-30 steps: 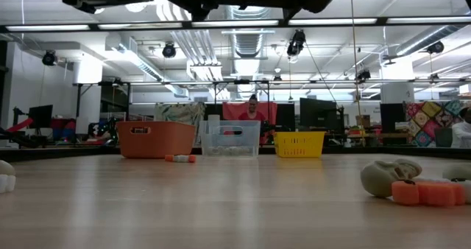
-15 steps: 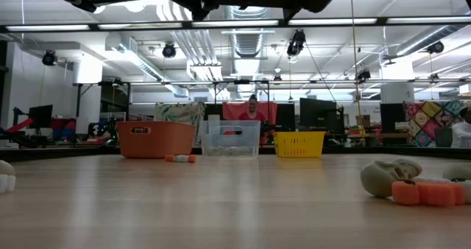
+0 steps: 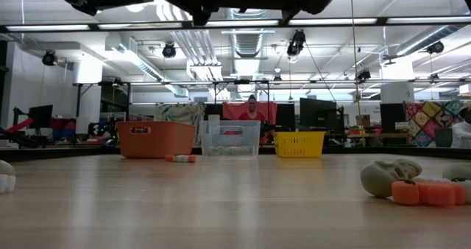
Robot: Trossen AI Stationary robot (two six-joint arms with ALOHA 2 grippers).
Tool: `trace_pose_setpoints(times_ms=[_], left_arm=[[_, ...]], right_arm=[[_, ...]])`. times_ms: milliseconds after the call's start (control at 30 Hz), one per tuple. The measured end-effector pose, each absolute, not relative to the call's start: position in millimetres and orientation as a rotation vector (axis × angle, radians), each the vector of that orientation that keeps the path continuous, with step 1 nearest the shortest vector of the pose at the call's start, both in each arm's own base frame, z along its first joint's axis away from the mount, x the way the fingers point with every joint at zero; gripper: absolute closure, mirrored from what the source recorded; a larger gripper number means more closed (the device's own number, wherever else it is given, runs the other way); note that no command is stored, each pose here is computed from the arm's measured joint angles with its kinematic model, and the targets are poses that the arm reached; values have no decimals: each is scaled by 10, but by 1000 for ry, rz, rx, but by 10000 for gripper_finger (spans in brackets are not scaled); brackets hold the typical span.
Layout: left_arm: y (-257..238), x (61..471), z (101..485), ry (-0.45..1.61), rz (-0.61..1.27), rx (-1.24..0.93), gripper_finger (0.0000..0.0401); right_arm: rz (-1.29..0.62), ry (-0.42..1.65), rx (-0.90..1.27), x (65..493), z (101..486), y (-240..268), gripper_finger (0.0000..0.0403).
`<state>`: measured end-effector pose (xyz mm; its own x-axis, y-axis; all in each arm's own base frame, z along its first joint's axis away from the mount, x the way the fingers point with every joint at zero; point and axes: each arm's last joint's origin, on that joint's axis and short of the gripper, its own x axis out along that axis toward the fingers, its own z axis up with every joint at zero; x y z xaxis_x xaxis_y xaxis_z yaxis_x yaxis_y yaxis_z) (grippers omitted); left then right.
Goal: Sort Halloween decoration
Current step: Put the gray skull toy into the transparent bin
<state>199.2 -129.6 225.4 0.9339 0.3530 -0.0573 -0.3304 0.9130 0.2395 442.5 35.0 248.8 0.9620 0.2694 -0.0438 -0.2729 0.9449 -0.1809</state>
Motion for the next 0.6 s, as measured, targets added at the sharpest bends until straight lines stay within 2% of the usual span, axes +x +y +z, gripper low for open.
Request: trace_pose_setpoints(times_ms=[300, 600], left_arm=[[-1283, 1983, 2236, 105, 388, 191, 260], [-1254, 1952, 2108, 164, 428, 110, 244]], right_arm=[[252, 50, -52, 4432, 2475, 241, 330], [194, 154, -5, 4428, 2377, 5, 329]])
